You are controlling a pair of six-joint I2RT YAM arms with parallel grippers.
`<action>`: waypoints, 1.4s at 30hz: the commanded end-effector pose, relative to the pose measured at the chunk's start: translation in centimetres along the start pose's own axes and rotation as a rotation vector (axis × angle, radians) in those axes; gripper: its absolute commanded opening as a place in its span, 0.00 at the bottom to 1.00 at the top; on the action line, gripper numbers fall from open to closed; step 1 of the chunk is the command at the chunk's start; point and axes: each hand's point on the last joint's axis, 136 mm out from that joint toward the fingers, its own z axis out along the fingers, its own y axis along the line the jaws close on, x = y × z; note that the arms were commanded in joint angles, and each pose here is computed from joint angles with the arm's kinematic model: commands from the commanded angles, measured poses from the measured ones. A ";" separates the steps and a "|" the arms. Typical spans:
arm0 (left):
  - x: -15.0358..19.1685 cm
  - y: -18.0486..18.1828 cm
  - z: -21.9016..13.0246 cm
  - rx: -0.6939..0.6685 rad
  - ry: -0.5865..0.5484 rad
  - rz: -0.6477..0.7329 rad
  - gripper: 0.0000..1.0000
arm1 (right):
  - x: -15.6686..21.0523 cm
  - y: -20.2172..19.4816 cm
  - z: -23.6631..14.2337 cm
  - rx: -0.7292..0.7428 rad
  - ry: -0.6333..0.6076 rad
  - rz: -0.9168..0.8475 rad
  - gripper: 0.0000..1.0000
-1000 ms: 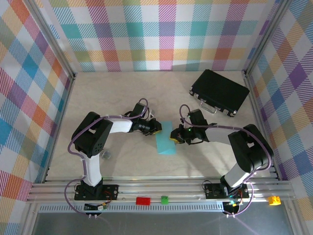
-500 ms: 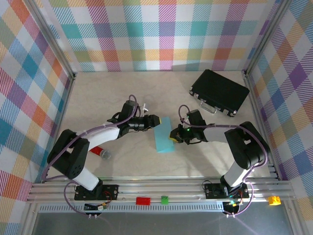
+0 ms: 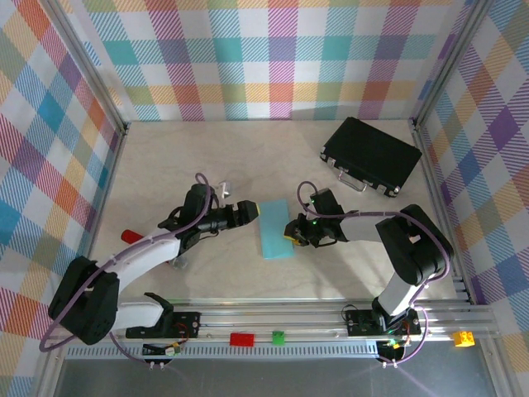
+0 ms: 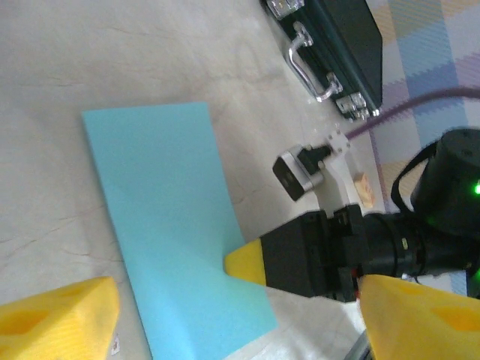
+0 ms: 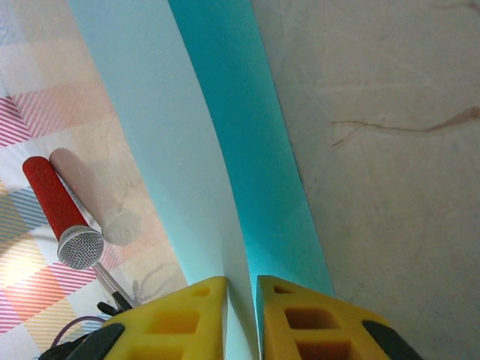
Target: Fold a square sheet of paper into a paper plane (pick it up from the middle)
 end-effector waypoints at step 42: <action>8.2 -1.2 3.2 -0.009 0.249 0.338 0.69 | -3.5 0.2 -0.3 0.048 -0.013 -0.055 0.08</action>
